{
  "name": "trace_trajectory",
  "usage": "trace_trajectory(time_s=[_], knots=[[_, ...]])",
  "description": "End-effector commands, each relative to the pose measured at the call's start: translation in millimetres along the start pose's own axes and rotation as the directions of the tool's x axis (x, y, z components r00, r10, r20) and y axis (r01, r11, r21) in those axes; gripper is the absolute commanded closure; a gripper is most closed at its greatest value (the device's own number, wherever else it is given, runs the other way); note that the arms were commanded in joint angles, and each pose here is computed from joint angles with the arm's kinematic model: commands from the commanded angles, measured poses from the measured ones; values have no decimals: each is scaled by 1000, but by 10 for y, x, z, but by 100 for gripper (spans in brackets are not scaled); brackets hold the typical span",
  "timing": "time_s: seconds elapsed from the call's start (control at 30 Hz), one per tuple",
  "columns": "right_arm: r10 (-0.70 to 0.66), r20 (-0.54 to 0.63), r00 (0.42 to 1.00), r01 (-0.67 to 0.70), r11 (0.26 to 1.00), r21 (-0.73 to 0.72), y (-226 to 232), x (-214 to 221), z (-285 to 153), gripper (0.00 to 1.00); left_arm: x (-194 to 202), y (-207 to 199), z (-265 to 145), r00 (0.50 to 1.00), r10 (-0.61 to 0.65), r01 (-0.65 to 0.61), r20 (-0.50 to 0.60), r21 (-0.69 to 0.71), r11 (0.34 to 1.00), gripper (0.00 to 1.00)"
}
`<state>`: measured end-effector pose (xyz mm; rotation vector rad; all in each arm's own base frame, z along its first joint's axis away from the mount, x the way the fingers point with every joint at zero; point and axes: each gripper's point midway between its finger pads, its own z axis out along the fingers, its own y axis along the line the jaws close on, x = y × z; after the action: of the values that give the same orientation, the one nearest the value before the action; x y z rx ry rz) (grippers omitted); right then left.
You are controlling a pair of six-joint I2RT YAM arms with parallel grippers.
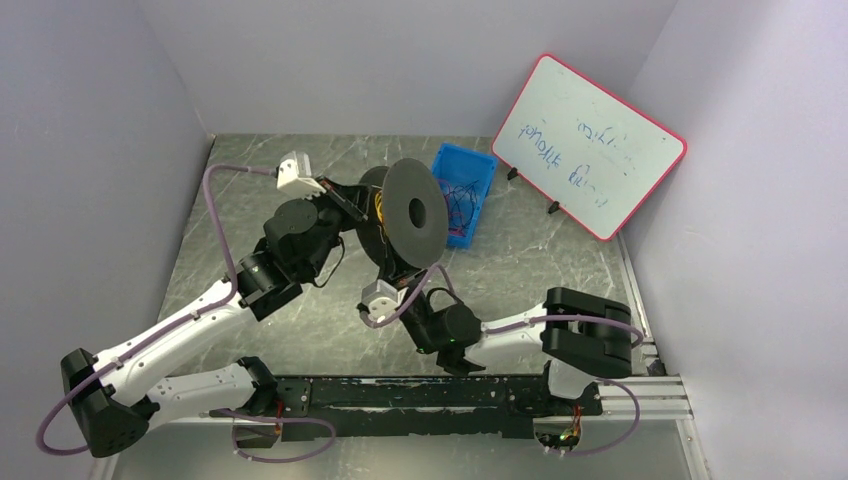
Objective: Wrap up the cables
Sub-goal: Wrap the cable around the cable reel.
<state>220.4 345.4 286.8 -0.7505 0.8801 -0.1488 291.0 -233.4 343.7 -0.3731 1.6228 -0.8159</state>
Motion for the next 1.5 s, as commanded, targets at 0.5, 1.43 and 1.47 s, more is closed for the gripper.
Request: trace_trajectory(time_s=[0.5,1.43,1.47], knots=[[243,43,969,-245,931,270,-490,-150,73,83,340,-105,-52,986,-55,69,-157,79,994,93],[373,61,926,-378,913,154,-196,-382,-227,41,90,550,442,988,-93,89,-122,-41,995,93],[380,58,923,-384,911,149,-186,-407,-239,39,58,572,454,989,-95,91,-117,-44,995,93]])
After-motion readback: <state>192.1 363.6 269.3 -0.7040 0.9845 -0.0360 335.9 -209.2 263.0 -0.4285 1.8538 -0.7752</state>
